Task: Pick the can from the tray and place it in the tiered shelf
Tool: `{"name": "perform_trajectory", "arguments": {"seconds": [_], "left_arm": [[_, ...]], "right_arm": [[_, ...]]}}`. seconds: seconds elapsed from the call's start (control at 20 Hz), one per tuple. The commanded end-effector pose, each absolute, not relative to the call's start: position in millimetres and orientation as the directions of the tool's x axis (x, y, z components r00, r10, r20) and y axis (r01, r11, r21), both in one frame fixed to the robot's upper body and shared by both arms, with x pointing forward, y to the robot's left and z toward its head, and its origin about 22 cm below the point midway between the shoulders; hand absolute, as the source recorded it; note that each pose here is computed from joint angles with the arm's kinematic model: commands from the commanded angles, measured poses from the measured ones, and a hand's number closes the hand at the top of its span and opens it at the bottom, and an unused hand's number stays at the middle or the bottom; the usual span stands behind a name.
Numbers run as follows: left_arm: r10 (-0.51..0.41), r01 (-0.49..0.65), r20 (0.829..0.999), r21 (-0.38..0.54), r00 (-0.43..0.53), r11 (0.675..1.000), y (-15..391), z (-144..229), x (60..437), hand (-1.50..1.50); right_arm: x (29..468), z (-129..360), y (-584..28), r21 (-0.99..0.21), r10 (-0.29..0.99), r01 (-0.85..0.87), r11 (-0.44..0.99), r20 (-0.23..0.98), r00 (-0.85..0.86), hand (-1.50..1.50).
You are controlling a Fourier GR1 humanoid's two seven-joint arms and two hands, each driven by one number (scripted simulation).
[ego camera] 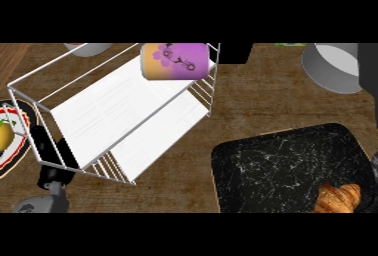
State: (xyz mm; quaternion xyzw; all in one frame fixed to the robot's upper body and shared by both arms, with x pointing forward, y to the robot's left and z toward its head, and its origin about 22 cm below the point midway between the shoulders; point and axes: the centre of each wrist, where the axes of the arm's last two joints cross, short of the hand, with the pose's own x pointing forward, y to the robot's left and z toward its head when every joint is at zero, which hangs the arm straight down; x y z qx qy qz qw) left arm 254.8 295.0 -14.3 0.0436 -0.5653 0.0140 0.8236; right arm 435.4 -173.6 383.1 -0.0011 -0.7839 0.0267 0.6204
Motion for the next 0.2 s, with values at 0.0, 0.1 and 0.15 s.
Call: {"name": "perform_trajectory", "arguments": {"seconds": [0.0, 0.1, 0.15], "left_arm": [[-0.003, -0.085, 0.903, 0.044, 0.429, 0.995, 301, -19, 258, 0.0], [-0.017, -0.067, 0.909, 0.049, 0.417, 0.997, 297, -12, 261, 0.0], [-0.016, -0.065, 0.902, 0.049, 0.43, 0.997, 284, -27, 246, 0.0]], "right_arm": [[438, 384, -228, -0.006, -0.008, -0.057, 0.998, 0.971, -0.24, -1.5], [447, 379, -241, -0.024, 0.009, -0.064, 0.998, 0.972, -0.233, -1.5], [444, 386, -247, -0.019, 0.005, -0.056, 0.998, 0.97, -0.244, -1.5]]}}
